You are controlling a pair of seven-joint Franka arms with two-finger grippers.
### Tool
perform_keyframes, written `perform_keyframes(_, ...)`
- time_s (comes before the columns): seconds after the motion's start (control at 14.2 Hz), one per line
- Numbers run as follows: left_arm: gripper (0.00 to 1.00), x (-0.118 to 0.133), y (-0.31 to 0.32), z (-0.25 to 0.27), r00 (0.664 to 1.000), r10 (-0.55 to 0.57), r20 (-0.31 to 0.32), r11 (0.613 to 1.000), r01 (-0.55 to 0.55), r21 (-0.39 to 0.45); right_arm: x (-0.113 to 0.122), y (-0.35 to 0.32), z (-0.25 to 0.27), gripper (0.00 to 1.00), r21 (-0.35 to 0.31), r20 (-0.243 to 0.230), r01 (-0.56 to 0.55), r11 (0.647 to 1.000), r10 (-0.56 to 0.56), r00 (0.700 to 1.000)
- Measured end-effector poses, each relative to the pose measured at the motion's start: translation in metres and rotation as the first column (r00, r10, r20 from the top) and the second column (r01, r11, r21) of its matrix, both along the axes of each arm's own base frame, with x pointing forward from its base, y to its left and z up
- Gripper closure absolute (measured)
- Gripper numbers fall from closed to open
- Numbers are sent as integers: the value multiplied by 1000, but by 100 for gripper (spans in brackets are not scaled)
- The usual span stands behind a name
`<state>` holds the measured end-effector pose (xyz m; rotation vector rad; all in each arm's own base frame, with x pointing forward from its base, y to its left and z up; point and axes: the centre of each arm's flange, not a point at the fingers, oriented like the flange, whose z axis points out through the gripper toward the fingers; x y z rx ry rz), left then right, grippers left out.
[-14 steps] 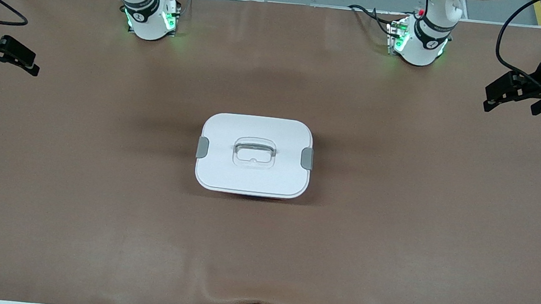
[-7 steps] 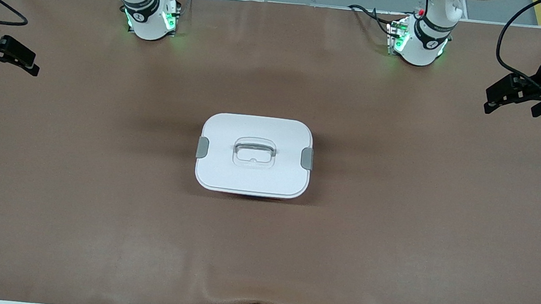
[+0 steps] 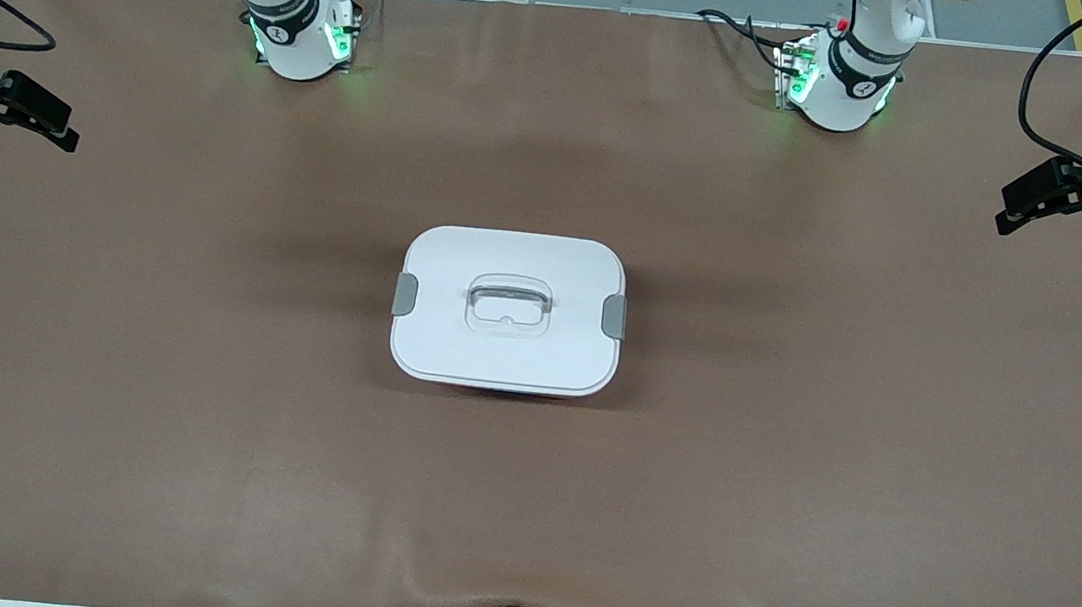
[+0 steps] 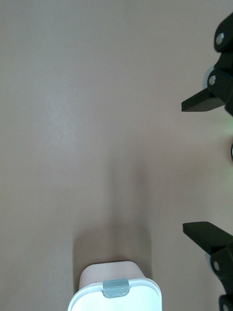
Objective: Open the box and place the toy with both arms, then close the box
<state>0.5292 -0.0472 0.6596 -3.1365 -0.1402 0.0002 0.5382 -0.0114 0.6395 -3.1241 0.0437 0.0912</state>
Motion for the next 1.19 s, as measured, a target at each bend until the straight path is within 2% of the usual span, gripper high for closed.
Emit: perform_keyframes(1.19, 0, 0, 2, 0, 1000, 6, 0, 1000, -6, 0, 3, 0, -5, 0, 0, -10, 1, 1000, -1, 1000)
